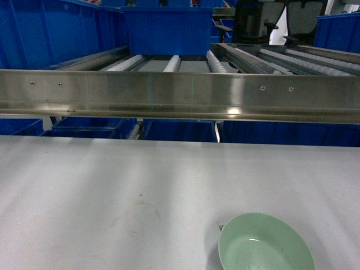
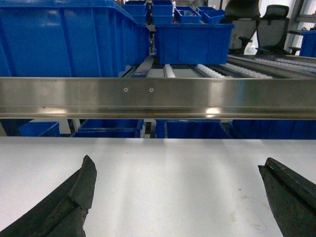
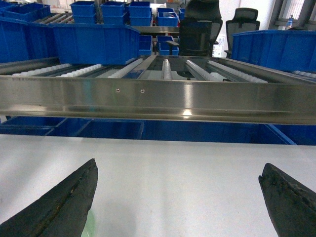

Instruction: Place green bowl on second shelf with right arm

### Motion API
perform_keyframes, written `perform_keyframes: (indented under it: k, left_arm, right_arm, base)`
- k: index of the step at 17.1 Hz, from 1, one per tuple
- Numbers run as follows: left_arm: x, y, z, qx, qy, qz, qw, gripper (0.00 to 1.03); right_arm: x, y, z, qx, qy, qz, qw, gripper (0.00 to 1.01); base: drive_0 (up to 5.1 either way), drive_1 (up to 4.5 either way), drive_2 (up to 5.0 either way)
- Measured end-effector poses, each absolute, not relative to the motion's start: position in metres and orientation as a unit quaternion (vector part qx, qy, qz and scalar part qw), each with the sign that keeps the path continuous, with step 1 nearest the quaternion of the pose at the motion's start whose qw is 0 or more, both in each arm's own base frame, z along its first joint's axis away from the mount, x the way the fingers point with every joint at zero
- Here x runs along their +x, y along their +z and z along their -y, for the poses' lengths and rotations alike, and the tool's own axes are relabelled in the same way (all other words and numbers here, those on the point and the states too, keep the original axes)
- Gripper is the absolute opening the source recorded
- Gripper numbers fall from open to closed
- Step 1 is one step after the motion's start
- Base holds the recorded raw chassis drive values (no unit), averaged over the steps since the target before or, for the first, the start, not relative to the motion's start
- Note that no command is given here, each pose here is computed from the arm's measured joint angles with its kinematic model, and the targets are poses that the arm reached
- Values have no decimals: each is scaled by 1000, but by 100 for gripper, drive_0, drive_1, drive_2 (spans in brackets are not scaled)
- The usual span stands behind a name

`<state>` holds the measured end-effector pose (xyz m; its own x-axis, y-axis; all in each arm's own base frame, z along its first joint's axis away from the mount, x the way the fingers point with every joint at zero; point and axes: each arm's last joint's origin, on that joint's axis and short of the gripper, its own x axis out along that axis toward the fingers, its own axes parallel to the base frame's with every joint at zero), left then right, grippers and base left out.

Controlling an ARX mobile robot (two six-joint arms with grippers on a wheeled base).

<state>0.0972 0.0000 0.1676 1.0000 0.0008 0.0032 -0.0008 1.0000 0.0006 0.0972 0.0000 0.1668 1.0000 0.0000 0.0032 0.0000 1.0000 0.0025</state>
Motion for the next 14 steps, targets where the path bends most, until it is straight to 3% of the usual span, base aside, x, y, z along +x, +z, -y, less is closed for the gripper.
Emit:
perform_keyframes:
  k: [4, 5, 6, 7, 9, 11, 14]
  left_arm:
    - [97, 168, 0, 0, 0, 2, 1000, 98]
    - [97, 168, 0, 0, 1, 2, 1000, 98]
    - [97, 168, 0, 1, -2, 2, 1000, 98]
    - [97, 167, 0, 0, 0, 1, 1000, 98]
    - [97, 167, 0, 0, 2, 1, 1000, 98]
    - [97, 168, 0, 0, -2, 3, 1000, 98]
    - [97, 167, 0, 0, 2, 1, 1000, 98]
  right_arm:
    - [98, 168, 0, 1, 1, 9, 1000, 98]
    - [114, 184, -1, 5, 7, 91, 996, 98]
    - [126, 178, -3, 8, 26, 50, 998, 98]
    - [139, 153, -6, 25, 61, -63, 996, 98]
    - [163, 159, -8, 50, 94, -84, 991, 98]
    - [187, 165, -13, 98, 169, -115, 974, 98]
    - [205, 149, -13, 124, 164, -147, 968, 98]
  base:
    - [0, 0, 0]
    - [0, 0, 0]
    - [0, 0, 0]
    - [0, 0, 0]
    - [0, 0, 0]
    - [0, 0, 0]
    - [0, 0, 0]
